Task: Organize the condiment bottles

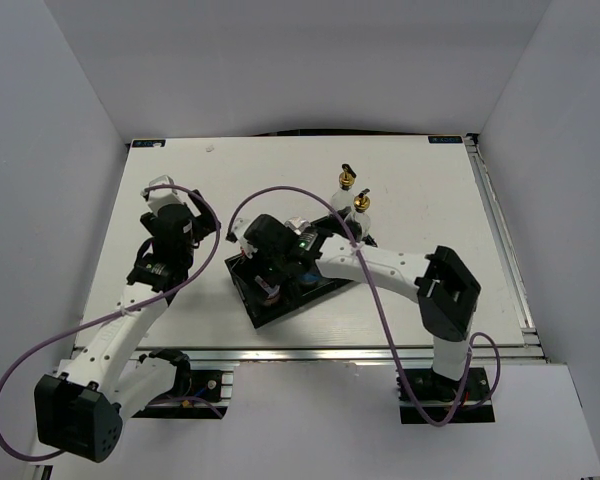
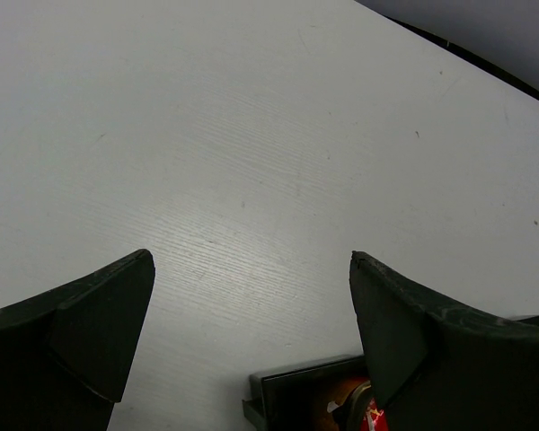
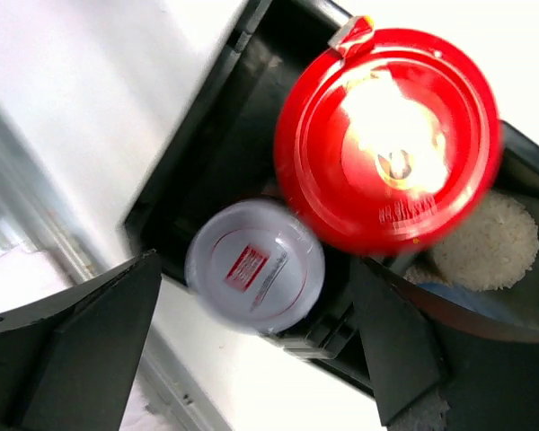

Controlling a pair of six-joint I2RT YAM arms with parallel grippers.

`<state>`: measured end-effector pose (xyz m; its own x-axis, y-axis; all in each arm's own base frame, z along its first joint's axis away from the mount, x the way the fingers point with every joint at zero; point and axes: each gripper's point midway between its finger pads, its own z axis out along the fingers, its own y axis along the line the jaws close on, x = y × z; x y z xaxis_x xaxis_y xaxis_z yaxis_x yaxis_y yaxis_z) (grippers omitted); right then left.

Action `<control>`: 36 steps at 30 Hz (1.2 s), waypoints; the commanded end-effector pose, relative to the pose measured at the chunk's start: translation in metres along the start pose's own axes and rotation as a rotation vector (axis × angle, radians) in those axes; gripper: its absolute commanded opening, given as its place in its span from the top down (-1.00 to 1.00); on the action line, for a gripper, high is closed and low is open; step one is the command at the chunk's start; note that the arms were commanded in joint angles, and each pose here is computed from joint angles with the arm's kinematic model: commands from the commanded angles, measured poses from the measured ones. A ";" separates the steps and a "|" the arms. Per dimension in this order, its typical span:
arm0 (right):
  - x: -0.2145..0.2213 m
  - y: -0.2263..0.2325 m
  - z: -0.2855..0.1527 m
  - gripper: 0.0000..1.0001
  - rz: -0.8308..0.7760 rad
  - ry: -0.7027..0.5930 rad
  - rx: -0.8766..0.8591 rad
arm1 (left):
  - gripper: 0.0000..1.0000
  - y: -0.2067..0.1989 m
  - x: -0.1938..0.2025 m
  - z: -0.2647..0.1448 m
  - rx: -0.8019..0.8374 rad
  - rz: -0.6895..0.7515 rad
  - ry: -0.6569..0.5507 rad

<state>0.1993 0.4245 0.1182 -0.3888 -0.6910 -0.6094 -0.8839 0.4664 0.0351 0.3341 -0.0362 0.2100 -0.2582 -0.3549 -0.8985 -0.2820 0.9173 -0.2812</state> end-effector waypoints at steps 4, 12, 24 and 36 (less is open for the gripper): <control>-0.060 0.019 -0.092 -0.79 0.020 -0.316 -0.099 | -0.96 0.009 -0.012 -0.006 -0.027 -0.014 -0.048; 0.006 -0.063 -0.173 -0.79 0.280 -0.347 0.255 | -0.96 0.019 -0.015 -0.011 -0.062 -0.025 -0.078; 0.226 -0.232 -0.198 -0.79 1.004 -0.232 0.656 | -0.96 0.026 -0.016 0.007 -0.128 -0.037 -0.079; 0.217 -0.301 -0.260 -0.79 1.134 -0.525 1.005 | -0.96 0.040 -0.036 0.001 -0.143 -0.115 -0.186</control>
<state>0.2933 -0.0022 0.1363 -0.5487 0.3713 -0.7491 0.3732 0.9105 0.1780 0.3372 0.0048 0.2138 -0.1341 -0.3895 -0.9112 -0.4199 0.8552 -0.3038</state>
